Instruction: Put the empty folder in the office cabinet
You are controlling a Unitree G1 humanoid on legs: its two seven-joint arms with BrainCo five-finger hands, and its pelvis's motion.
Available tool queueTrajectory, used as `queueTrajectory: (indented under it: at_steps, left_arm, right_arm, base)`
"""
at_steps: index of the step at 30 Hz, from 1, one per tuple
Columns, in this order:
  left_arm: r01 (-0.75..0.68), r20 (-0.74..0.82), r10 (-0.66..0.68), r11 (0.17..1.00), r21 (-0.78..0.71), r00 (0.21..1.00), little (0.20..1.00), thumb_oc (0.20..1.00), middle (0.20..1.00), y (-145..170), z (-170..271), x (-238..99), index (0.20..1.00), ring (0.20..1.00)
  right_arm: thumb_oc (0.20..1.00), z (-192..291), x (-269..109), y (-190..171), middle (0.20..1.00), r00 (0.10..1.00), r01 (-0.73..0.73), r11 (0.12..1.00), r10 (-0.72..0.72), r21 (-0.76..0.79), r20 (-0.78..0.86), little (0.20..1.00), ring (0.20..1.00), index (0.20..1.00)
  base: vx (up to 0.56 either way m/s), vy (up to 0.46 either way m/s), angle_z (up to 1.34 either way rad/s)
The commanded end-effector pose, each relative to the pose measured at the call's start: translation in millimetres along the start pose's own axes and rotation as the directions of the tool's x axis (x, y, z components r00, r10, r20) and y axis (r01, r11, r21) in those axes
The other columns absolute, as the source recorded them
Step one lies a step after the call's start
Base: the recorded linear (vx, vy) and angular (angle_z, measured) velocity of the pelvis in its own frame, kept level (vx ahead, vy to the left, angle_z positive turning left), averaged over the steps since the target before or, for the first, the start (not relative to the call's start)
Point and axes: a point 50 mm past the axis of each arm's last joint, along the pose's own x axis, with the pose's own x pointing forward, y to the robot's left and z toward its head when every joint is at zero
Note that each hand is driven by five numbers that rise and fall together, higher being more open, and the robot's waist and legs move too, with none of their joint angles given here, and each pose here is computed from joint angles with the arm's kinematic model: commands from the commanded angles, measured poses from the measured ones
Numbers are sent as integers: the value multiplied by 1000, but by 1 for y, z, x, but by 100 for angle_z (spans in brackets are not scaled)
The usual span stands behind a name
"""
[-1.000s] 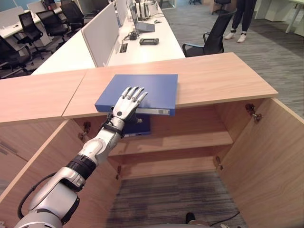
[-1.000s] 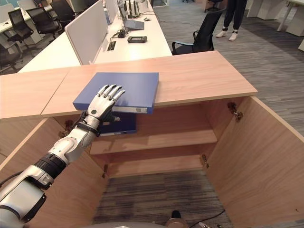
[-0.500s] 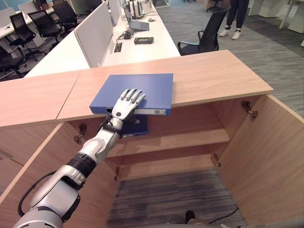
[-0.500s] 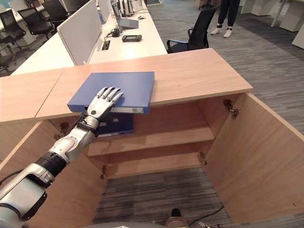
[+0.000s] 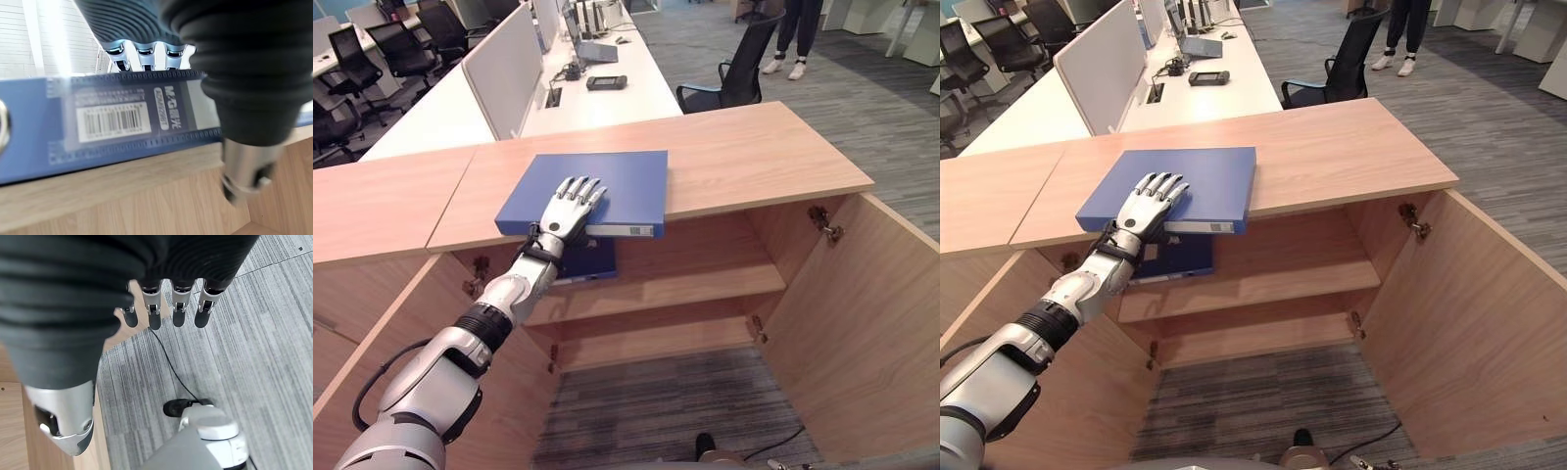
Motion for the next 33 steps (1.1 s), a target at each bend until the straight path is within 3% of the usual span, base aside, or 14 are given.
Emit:
queueTrajectory:
  at_steps: [1,25,33]
  left_arm:
    - [-155,-62,159,986,58,985,200,200,200,50,-21,40,200,200]
    - [-176,-71,178,984,25,981,200,200,200,56,-23,40,200,200]
    - [-291,-15,291,956,33,957,200,200,200,93,-22,49,200,200]
  right_arm:
    - [1000,13,3,-1,1000,1000,27,1000,-27,15,11,1000,1000,1000]
    - [1000,14,3,2,1000,1000,26,999,-27,39,10,1000,1000,1000]
    - [1000,14,3,3,1000,1000,22,999,-22,48,4,1000,1000,1000]
  base:
    - [0,0,0]
    - [0,0,0]
    - [0,0,0]
